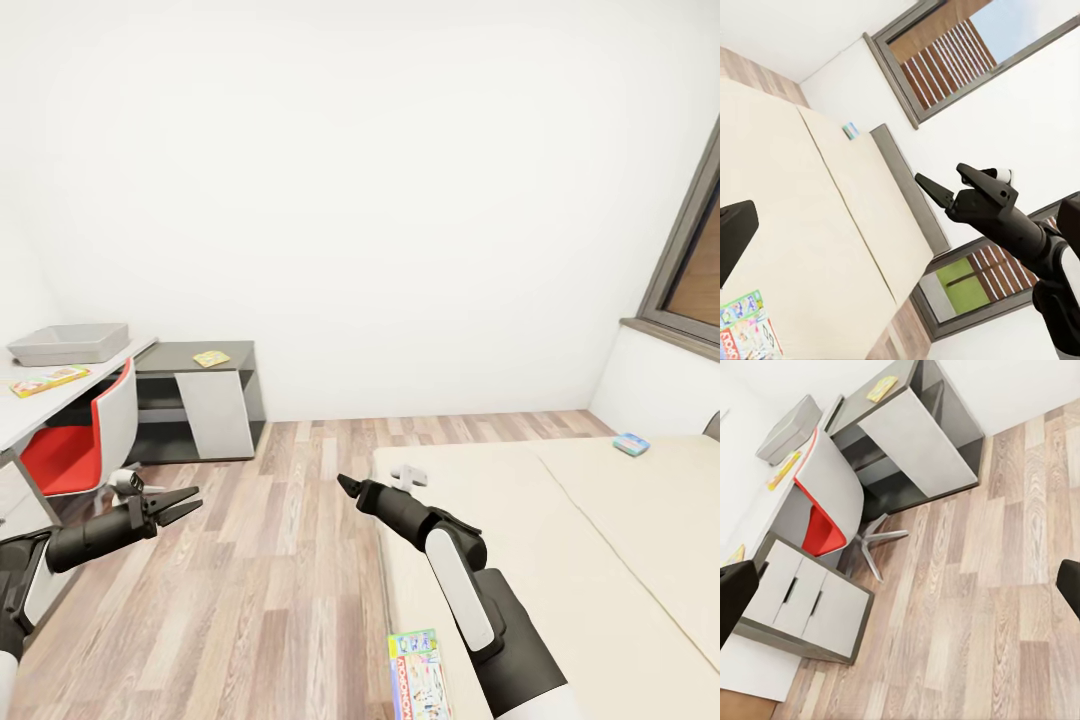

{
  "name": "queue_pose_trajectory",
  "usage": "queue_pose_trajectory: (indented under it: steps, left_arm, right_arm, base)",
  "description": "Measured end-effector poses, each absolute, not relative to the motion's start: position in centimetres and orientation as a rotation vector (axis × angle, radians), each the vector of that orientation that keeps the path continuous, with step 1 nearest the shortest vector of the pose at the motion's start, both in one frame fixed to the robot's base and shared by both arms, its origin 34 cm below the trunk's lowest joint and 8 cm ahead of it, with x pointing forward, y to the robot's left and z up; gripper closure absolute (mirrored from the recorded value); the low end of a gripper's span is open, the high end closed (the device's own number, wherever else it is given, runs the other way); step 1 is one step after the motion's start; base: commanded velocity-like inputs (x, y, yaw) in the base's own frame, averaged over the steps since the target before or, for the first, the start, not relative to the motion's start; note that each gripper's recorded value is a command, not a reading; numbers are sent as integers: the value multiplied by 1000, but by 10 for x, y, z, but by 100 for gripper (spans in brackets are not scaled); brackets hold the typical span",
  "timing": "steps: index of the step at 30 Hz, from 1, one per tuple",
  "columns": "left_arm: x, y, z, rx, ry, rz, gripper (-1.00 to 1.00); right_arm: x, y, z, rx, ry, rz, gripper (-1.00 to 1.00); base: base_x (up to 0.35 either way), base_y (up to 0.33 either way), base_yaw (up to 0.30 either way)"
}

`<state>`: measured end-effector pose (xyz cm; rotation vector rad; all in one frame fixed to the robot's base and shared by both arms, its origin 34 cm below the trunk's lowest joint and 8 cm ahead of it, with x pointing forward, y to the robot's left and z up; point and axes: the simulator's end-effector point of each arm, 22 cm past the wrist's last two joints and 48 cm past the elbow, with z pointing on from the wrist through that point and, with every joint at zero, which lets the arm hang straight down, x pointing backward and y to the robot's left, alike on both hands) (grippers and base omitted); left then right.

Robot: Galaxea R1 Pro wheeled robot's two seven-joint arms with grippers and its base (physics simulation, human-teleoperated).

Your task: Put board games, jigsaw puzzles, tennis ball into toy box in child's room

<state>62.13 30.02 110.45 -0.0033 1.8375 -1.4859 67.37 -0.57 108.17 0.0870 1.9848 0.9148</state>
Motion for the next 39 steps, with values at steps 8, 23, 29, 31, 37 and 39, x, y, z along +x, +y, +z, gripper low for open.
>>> queue_pose_trajectory:
  steps: [8, 23, 29, 31, 37, 39]
  left_arm:
    - [621, 300, 1105, -3, 1836, -1487, -100]
    - [621, 300, 1105, -3, 1836, -1487, -100]
    - [621, 300, 1105, -3, 1836, -1487, -100]
    - [621, 300, 1105, -3, 1836, -1487, -100]
    - [621, 301, 1105, -3, 1836, -1487, -100]
    - [621, 301, 1105, -3, 1836, -1487, -100]
  right_arm:
    - [674, -6, 1081, 84, 1986, 909, -100]
    - [675, -10, 1078, 64, 1992, 865, -100]
    - [676, -10, 1078, 64, 1990, 864, -100]
    - [676, -10, 1078, 64, 1990, 864, -100]
    - [676, -10, 1078, 64, 1990, 864, -100]
    - [676, -10, 1078, 64, 1990, 864, -100]
  base:
    - [0, 120, 0]
    - [0, 120, 0]
    - [0, 120, 0]
    - [0, 121, 0]
    - [0, 137, 0]
    - [0, 150, 0]
